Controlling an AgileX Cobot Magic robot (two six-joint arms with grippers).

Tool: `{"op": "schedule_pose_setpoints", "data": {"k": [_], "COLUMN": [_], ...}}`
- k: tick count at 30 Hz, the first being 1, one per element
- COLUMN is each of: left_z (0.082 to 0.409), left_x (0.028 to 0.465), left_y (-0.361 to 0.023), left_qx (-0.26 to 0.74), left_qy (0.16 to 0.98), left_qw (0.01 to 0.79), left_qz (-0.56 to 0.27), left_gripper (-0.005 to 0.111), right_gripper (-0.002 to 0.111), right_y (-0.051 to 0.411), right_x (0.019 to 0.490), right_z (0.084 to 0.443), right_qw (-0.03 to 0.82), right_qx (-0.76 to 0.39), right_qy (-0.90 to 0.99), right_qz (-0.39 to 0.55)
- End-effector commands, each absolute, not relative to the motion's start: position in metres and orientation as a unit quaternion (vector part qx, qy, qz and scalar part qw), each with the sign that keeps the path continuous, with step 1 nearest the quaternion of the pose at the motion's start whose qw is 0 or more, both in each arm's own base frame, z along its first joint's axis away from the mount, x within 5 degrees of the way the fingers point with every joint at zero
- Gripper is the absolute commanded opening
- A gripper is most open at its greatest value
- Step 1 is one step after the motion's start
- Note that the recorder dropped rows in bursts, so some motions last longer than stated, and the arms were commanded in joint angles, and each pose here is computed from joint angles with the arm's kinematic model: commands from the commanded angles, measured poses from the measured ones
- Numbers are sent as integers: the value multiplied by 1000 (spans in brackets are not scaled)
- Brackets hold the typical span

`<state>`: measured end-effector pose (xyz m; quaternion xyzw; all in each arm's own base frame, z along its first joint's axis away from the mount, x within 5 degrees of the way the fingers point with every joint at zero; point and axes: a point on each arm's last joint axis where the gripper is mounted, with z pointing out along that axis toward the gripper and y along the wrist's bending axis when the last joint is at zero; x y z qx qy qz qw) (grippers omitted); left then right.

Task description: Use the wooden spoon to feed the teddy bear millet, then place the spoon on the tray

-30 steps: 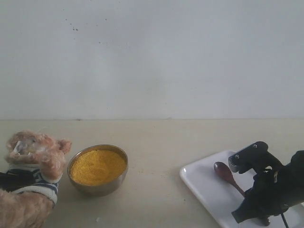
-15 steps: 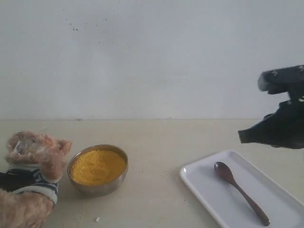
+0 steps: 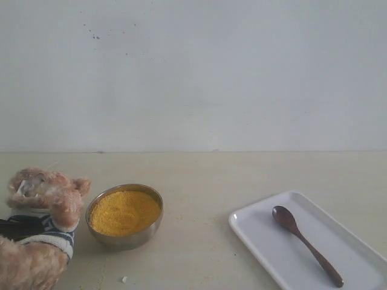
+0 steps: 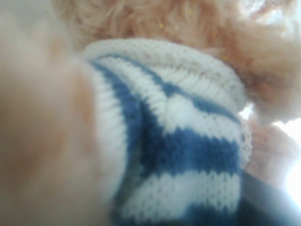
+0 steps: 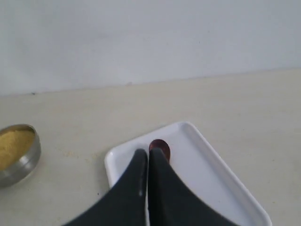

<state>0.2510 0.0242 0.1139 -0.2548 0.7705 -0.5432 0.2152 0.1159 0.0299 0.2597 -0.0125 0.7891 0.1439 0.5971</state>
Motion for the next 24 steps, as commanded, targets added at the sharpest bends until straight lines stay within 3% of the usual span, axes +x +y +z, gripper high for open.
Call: {"op": "schedule_pose_setpoints", "data": {"k": [1, 6, 16, 24], "left_z": [117, 117, 118, 118], "left_x": [252, 252, 252, 252], "left_y": [23, 23, 24, 24], "left_qx": [-254, -254, -252, -251], "left_qy": [761, 761, 761, 761], "left_qw": [218, 218, 220, 221], "left_qz": [-556, -556, -556, -556], "left_gripper": [4, 4, 4, 4], "right_gripper": [0, 0, 0, 0], "right_y": [20, 12, 15, 15], "right_x": [78, 48, 61, 61], "right_z": [252, 245, 192, 194], "right_qw": [677, 742, 631, 640], "right_qx": [-22, -20, -47, -45], "right_qy": [720, 649, 766, 757], "right_qz": [151, 164, 118, 122]}}
